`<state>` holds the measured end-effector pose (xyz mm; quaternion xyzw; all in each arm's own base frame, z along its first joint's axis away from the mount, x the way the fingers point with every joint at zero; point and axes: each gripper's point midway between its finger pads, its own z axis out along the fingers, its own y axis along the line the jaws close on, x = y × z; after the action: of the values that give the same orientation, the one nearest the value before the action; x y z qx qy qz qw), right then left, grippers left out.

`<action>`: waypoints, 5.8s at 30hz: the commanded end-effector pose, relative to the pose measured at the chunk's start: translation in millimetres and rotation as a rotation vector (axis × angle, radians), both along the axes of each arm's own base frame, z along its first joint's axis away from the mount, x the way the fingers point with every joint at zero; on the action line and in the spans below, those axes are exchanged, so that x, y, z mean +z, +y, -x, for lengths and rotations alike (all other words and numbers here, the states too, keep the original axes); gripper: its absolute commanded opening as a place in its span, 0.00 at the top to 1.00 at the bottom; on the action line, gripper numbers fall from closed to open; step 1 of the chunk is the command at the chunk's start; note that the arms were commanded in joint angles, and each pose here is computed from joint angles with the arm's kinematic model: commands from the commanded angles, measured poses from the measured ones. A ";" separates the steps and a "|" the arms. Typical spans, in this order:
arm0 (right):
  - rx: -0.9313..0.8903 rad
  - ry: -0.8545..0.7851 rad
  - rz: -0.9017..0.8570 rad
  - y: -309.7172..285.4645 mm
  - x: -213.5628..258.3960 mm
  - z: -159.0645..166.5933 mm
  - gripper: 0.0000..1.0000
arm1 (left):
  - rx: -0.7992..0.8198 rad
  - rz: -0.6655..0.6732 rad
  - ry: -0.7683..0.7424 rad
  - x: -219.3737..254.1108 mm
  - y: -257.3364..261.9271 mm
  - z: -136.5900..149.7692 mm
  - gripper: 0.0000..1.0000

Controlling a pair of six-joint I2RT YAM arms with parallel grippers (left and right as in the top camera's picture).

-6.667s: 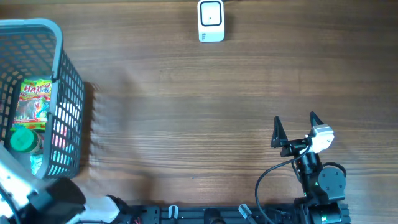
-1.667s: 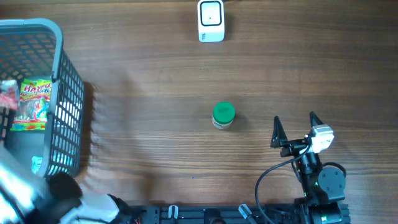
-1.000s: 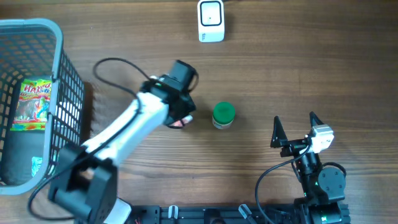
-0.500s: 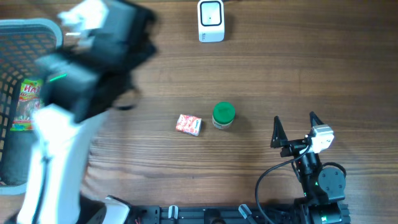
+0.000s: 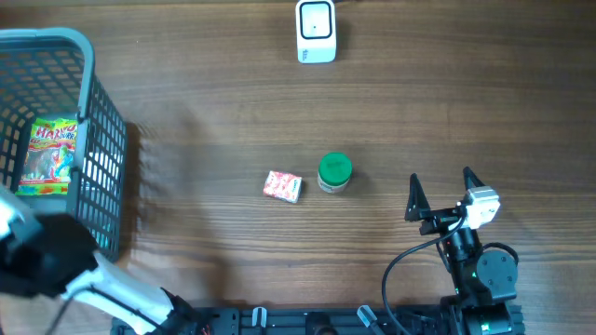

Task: Scan the item barcode
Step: 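Lift the Haribo gummy bag from the basket with left gripper, drop left of jar, then take the white plaster box from the basket with left gripper, place above jar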

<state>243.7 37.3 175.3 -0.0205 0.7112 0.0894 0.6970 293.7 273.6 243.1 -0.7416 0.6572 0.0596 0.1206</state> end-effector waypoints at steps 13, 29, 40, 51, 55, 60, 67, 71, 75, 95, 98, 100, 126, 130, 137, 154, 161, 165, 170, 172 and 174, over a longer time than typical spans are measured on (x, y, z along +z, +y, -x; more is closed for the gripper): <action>0.010 -0.008 0.017 1.9 -0.1 0.4 0.00 | -0.163 0.219 0.252 -188.6 -0.4 -47.7 0.00; 0.010 -0.008 0.017 1.9 -0.1 0.4 0.00 | -0.174 0.228 0.395 -240.4 -13.0 -14.6 0.96; 0.010 -0.008 0.016 1.9 -0.1 0.4 0.00 | -0.140 -0.224 -0.146 61.5 -19.1 -4.3 0.96; 0.010 -0.008 0.017 1.9 -0.1 0.4 0.00 | -0.753 -0.100 -0.543 160.7 -252.0 70.2 0.96; 0.010 -0.008 0.017 1.9 -0.1 0.4 0.00 | -0.910 -0.131 -0.260 79.2 -284.0 49.0 0.96; 0.010 -0.008 0.017 1.9 -0.1 0.4 0.00 | -0.859 -0.077 -0.049 -84.1 -327.0 20.7 0.96; 0.010 -0.008 0.017 1.9 -0.1 0.4 0.00 | -0.949 -0.063 -0.062 -180.4 -375.4 -22.5 0.96; 0.010 -0.008 0.016 1.9 -0.1 0.4 0.00 | -1.028 -0.115 -0.208 -114.4 -383.8 -59.4 0.00; 0.010 -0.008 0.016 1.9 -0.1 0.4 0.00 | -0.996 -0.331 -0.317 48.7 -352.1 -62.2 0.00; 0.010 -0.008 0.017 1.9 -0.1 0.4 0.00 | -0.013 -0.156 -0.105 54.2 -47.4 51.3 0.00; 0.010 -0.008 0.017 1.9 -0.1 0.4 0.00 | -0.184 0.001 -0.004 -4.2 -46.1 22.1 0.00; 0.010 -0.008 0.017 1.9 -0.1 0.4 0.00 | -0.225 0.073 0.076 -39.2 -44.2 17.3 0.00; 0.010 -0.008 0.017 1.9 -0.1 0.4 0.00 | -0.418 0.186 0.055 -212.2 -73.3 -2.8 0.00; 0.010 -0.008 0.017 1.9 -0.1 0.4 0.00 | -0.423 0.227 0.096 -227.6 -79.5 1.3 0.00; 0.010 -0.008 0.017 1.9 -0.1 0.4 0.01 | -0.420 0.244 0.134 -228.7 -82.5 10.5 0.41; 0.010 -0.008 0.017 1.9 -0.1 0.4 0.00 | -0.471 -0.149 -0.340 80.6 -88.6 -4.0 0.40; 0.010 -0.008 0.017 1.9 -0.1 0.4 0.00 | -0.896 -0.056 -0.595 138.9 -243.3 0.7 0.40; 0.010 -0.008 0.017 1.9 -0.1 0.4 0.00 | -1.144 -0.001 -0.554 122.7 -326.5 -24.0 0.38; 0.010 -0.008 0.017 1.9 -0.1 0.4 0.00 | -1.426 0.079 -0.406 52.3 -444.1 -67.8 0.37; 0.010 -0.008 0.017 1.9 -0.1 0.4 0.00 | -1.488 0.111 -0.346 15.6 -479.9 -82.2 0.37; 0.010 -0.008 0.017 1.9 -0.1 0.4 0.00 | -1.519 0.135 -0.287 -22.8 -506.7 -94.7 0.37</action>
<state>243.6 37.9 175.4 -0.0217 0.7110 0.0907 0.6970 377.7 -210.2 252.6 -0.1008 0.9585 -0.1914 0.1859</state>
